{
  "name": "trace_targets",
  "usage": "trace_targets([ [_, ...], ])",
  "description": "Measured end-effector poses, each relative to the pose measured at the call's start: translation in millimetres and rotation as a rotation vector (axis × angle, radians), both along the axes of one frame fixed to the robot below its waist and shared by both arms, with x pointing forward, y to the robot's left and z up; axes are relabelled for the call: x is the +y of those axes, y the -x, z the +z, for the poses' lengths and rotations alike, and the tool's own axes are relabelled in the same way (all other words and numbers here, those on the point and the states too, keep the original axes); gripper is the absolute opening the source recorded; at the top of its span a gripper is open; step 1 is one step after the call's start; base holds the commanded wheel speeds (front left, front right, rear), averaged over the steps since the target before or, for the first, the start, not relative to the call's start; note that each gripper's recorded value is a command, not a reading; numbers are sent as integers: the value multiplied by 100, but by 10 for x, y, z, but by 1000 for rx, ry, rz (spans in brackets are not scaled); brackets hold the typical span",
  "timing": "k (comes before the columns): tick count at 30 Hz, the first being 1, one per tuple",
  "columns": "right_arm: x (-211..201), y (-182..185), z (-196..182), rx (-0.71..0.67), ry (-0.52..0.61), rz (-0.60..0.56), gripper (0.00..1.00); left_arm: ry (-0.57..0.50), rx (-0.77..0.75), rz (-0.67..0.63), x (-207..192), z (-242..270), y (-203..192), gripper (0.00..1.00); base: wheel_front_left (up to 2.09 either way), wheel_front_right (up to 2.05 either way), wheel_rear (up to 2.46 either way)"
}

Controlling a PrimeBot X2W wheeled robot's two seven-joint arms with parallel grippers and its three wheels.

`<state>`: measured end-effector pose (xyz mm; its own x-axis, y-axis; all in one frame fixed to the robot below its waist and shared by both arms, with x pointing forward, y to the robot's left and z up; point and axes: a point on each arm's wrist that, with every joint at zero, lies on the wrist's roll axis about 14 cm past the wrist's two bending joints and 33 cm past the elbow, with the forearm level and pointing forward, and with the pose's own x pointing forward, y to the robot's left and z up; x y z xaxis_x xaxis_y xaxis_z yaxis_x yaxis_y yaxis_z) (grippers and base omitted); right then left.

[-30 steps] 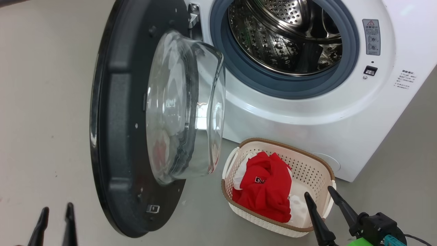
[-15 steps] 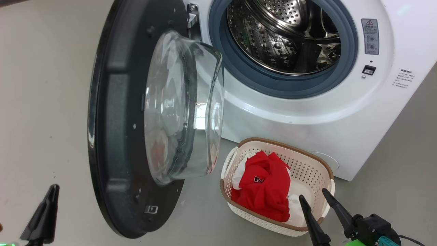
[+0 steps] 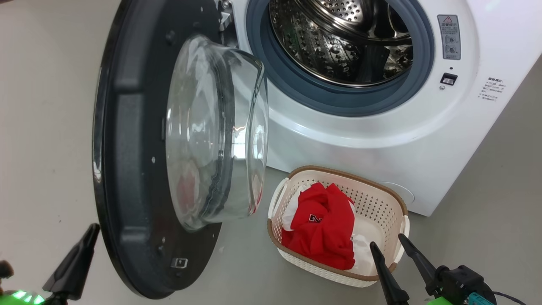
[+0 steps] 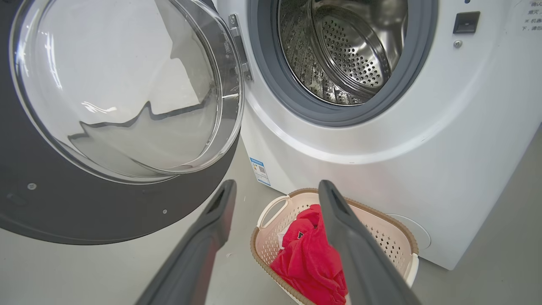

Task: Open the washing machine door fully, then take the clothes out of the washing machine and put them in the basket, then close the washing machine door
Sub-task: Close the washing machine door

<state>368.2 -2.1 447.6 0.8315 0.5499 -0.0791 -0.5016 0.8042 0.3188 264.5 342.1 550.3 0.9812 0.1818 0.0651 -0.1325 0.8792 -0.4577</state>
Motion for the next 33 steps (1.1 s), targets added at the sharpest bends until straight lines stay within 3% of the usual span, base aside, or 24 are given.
trace_targets([
  [14, -72, -51, -3, 1, -4, -28, 100, -11, -7, -149, -390, 53, -277, 0, 0, 0, 0],
  [33, -274, -172, -12, 2, -15, -105, 100, -27, -92, -467, -1449, 236, -861, 0, 0, 0, 0],
])
